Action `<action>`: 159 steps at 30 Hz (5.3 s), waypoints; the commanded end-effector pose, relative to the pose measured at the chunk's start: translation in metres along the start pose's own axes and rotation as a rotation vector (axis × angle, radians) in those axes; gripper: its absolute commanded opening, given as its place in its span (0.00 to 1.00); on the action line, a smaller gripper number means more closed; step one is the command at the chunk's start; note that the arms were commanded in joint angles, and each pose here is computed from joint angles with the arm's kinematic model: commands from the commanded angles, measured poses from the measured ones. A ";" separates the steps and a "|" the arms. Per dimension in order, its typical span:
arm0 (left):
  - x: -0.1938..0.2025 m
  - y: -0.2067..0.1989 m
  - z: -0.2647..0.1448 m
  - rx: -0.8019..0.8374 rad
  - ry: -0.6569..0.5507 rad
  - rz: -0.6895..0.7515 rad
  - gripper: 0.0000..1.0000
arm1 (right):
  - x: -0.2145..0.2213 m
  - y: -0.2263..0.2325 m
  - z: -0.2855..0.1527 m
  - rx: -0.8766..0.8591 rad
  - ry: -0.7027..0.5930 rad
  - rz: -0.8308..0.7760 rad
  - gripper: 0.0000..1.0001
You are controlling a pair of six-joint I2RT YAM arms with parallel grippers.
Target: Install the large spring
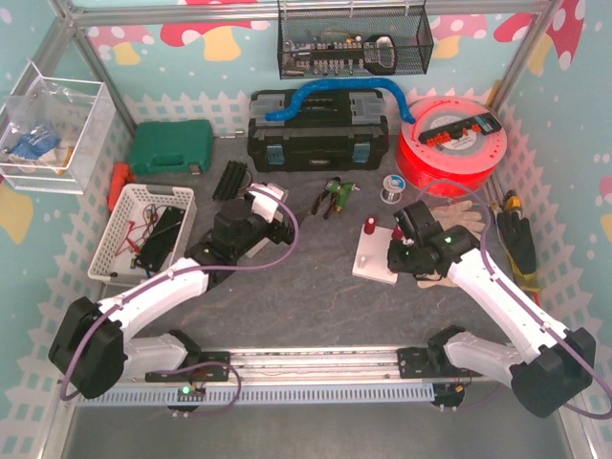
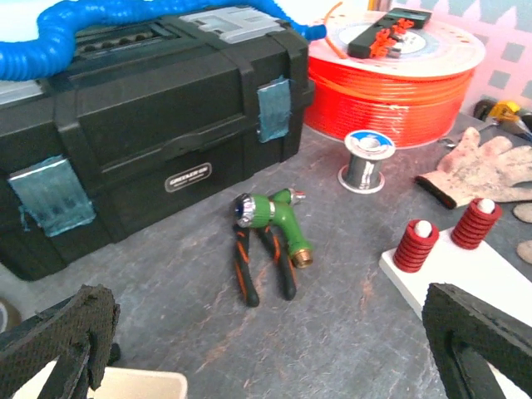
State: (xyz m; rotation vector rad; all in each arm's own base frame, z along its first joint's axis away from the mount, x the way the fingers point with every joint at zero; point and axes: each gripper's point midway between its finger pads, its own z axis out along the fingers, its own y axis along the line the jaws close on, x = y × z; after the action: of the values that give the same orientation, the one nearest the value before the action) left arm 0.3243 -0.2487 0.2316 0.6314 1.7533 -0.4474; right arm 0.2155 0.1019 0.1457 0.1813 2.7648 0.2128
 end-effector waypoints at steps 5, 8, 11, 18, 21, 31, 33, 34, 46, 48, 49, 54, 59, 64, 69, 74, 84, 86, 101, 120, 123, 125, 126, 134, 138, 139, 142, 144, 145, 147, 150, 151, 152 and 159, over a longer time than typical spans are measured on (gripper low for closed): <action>-0.001 0.015 -0.003 -0.047 0.009 -0.047 0.99 | -0.004 -0.010 0.009 0.016 -0.086 0.074 0.00; -0.003 0.015 -0.004 -0.048 0.009 -0.046 0.99 | -0.005 -0.010 0.013 0.020 -0.091 0.071 0.00; -0.005 0.016 -0.005 -0.050 0.009 -0.044 0.99 | -0.010 -0.012 0.013 0.031 -0.117 0.071 0.00; 0.000 0.021 -0.007 -0.074 0.020 -0.045 0.99 | -0.013 -0.009 0.024 0.036 -0.113 0.058 0.00; -0.001 0.022 -0.007 -0.075 0.019 -0.045 0.99 | -0.014 -0.010 0.029 0.045 -0.113 0.055 0.00; 0.000 0.026 -0.008 -0.083 0.023 -0.038 0.99 | -0.013 -0.011 0.047 0.063 -0.095 0.068 0.00; 0.002 0.027 -0.009 -0.085 0.027 -0.038 0.99 | -0.014 -0.009 0.052 0.050 -0.108 0.065 0.00; 0.003 0.027 -0.009 -0.087 0.031 -0.040 0.99 | -0.015 -0.008 0.055 0.047 -0.112 0.066 0.03; 0.010 0.050 -0.010 -0.192 0.074 -0.117 0.99 | -0.025 -0.003 0.058 0.059 -0.112 0.056 0.49; 0.015 0.058 -0.010 -0.215 0.099 -0.153 0.99 | -0.029 -0.002 0.048 0.055 -0.124 0.051 0.56; 0.019 0.063 -0.010 -0.224 0.119 -0.175 0.99 | -0.031 -0.002 0.041 0.051 -0.131 0.050 0.59; 0.051 0.085 -0.004 -0.220 0.279 -0.254 0.99 | -0.035 0.000 0.008 0.026 -0.165 0.033 0.68; 0.071 0.079 -0.002 -0.128 0.355 -0.217 0.90 | -0.031 -0.004 -0.011 0.021 -0.169 0.023 0.71; 0.086 0.066 0.002 -0.069 0.392 -0.183 0.66 | -0.038 -0.002 -0.020 0.027 -0.179 -0.012 0.71; 0.108 0.062 0.014 -0.036 0.458 -0.188 0.48 | -0.058 0.010 -0.032 0.026 -0.204 -0.079 0.73; 0.118 0.071 0.019 -0.088 0.498 -0.210 0.48 | -0.067 0.012 -0.040 0.032 -0.227 -0.094 0.74; 0.135 0.054 0.037 -0.115 0.562 -0.140 0.46 | -0.063 0.009 -0.044 0.021 -0.241 -0.076 0.74; 0.134 0.057 0.041 -0.144 0.565 -0.123 0.41 | -0.062 0.010 -0.046 0.013 -0.244 -0.071 0.73; 0.134 0.065 0.053 -0.211 0.564 -0.206 0.12 | -0.060 0.003 -0.055 0.022 -0.266 -0.043 0.73; 0.129 0.073 0.062 -0.244 0.570 -0.241 0.36 | -0.066 0.007 -0.057 0.022 -0.270 -0.040 0.73; 0.109 0.073 0.056 -0.221 0.541 -0.252 0.44 | -0.067 0.007 -0.057 0.022 -0.272 -0.036 0.74; 0.096 0.075 0.047 -0.212 0.529 -0.260 0.46 | -0.067 0.007 -0.056 0.022 -0.271 -0.031 0.73; 0.091 0.078 0.041 -0.212 0.527 -0.269 0.46 | -0.066 0.007 -0.056 0.022 -0.269 -0.028 0.73; 0.102 0.092 -0.008 -0.141 0.615 -0.353 0.41 | -0.066 0.008 -0.055 0.017 -0.266 -0.018 0.73; 0.121 0.093 -0.018 -0.067 0.715 -0.422 0.42 | -0.067 0.009 -0.056 0.011 -0.266 -0.027 0.73; 0.126 0.091 -0.019 -0.040 0.736 -0.437 0.42 | -0.067 0.010 -0.057 0.008 -0.267 -0.029 0.74; 0.137 0.087 -0.020 0.010 0.772 -0.451 0.42 | -0.068 0.011 -0.059 0.002 -0.271 -0.034 0.74; 0.141 0.082 -0.017 0.053 0.780 -0.452 0.43 | -0.069 0.011 -0.061 0.003 -0.276 -0.041 0.73; 0.142 0.080 -0.015 0.069 0.784 -0.457 0.43 | -0.070 0.011 -0.061 0.004 -0.278 -0.044 0.73; 0.143 0.076 -0.011 0.101 0.790 -0.472 0.43 | -0.070 0.011 -0.062 0.007 -0.278 -0.050 0.74; 0.152 0.075 -0.009 0.109 0.814 -0.482 0.43 | -0.071 0.010 -0.064 0.011 -0.284 -0.050 0.73; 0.154 0.076 -0.008 0.101 0.821 -0.477 0.43 | -0.070 0.010 -0.064 0.011 -0.284 -0.050 0.74; 0.157 0.077 -0.008 0.096 0.828 -0.468 0.43 | -0.070 0.009 -0.064 0.011 -0.286 -0.049 0.73; 0.168 0.083 -0.003 0.078 0.855 -0.446 0.44 | -0.066 0.005 -0.064 0.019 -0.287 -0.043 0.74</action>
State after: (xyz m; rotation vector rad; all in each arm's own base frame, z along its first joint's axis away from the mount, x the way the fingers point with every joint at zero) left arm 0.3357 -0.1496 0.0699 0.4716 2.7432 -0.6044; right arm 0.2588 0.0955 0.2234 0.1380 2.4928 0.1573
